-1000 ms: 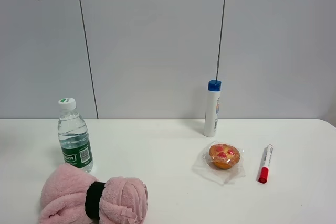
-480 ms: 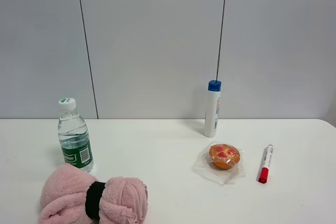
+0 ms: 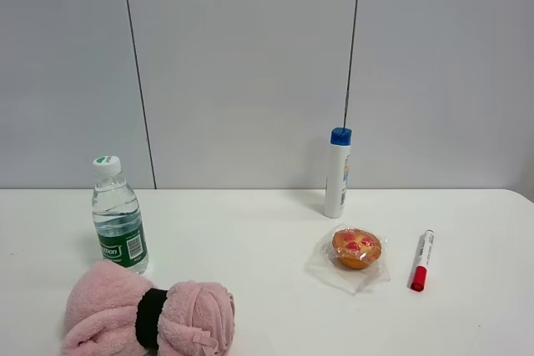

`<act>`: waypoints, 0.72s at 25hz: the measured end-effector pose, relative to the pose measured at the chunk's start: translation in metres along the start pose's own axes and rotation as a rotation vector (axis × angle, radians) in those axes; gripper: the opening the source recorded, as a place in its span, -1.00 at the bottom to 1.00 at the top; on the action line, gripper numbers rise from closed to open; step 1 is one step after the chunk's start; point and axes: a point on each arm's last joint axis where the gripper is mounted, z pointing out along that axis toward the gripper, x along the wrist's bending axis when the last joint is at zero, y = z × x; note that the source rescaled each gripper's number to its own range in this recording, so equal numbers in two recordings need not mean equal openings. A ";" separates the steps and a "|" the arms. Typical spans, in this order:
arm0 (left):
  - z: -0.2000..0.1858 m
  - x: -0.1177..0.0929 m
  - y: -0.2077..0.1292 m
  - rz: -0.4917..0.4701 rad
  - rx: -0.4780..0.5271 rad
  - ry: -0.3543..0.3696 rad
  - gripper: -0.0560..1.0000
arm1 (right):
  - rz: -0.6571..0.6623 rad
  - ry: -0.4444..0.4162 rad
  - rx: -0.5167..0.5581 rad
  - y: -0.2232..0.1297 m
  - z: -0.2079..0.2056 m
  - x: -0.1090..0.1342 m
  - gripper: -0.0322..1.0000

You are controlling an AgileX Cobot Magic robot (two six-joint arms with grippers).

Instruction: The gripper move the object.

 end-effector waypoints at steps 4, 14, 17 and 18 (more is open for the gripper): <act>-0.006 -0.005 -0.039 0.001 -0.049 0.005 0.21 | 0.000 0.000 0.000 0.000 0.000 0.000 1.00; -0.005 -0.012 -0.099 -0.114 -0.125 0.007 0.21 | 0.000 0.000 0.000 0.000 0.000 0.000 1.00; -0.004 -0.013 -0.108 -0.132 -0.185 0.010 0.21 | 0.000 0.000 0.000 0.000 0.000 0.000 1.00; -0.004 -0.013 -0.111 -0.131 -0.213 0.012 0.21 | 0.000 0.000 0.000 0.000 0.000 0.000 1.00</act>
